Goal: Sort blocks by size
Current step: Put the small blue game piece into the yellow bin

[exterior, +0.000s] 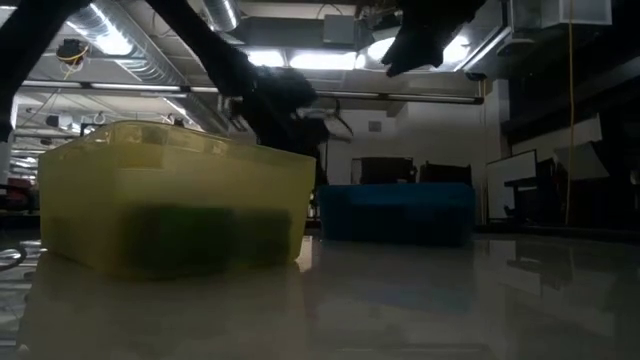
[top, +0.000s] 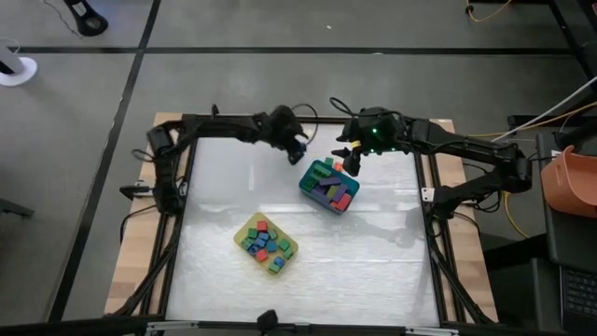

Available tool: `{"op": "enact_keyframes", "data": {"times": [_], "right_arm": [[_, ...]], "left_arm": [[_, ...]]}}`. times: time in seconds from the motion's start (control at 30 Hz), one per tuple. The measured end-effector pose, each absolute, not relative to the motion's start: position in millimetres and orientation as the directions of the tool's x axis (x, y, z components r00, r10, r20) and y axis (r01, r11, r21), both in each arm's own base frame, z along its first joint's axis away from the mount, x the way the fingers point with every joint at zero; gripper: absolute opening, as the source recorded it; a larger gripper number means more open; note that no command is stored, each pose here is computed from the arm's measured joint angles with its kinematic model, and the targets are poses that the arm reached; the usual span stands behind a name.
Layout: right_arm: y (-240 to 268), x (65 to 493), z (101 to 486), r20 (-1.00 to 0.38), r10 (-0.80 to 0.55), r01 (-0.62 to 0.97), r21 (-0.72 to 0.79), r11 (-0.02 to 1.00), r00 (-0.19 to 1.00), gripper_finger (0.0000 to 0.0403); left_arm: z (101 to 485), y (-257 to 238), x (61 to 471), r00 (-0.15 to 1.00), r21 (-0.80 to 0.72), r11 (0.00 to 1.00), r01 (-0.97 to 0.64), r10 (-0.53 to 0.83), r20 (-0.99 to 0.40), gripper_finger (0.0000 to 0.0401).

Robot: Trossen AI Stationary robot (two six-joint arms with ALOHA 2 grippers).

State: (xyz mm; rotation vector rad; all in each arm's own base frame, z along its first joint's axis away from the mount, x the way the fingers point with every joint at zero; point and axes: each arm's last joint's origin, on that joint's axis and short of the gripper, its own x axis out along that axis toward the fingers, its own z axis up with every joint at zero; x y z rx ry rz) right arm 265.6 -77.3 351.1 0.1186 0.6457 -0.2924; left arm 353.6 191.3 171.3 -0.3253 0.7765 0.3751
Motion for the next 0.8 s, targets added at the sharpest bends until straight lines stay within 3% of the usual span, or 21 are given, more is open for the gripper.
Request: {"op": "enact_keyframes", "data": {"times": [0.1,0.23,0.4,0.6,0.8], "right_arm": [[-81,265,345,-0.645,-0.236,0.293,-0.02,0.956,0.727,0.0211],[-95,269,331,-0.707,-0.227,0.288,-0.034,0.957,0.67,0.0211],[-117,277,307,-0.778,-0.161,0.297,0.034,0.954,0.607,0.0211],[-139,288,280,-0.823,-0.153,0.311,0.03,0.95,0.548,0.0211],[-155,292,260,-0.856,-0.138,0.264,-0.002,0.964,0.498,0.0211]], "left_arm": [[199,189,335,0.65,-0.214,0.888,-0.407,0.117,-0.751,0.0075],[233,169,307,0.639,-0.369,0.889,-0.272,-0.12,-0.76,0.0075],[257,126,276,0.501,-0.439,0.887,-0.141,-0.319,-0.804,0.0075],[252,73,261,0.322,-0.469,0.882,-0.037,-0.434,-0.841,0.0091],[240,37,265,0.252,-0.513,0.858,0.038,-0.505,-0.826,0.0096]]}}
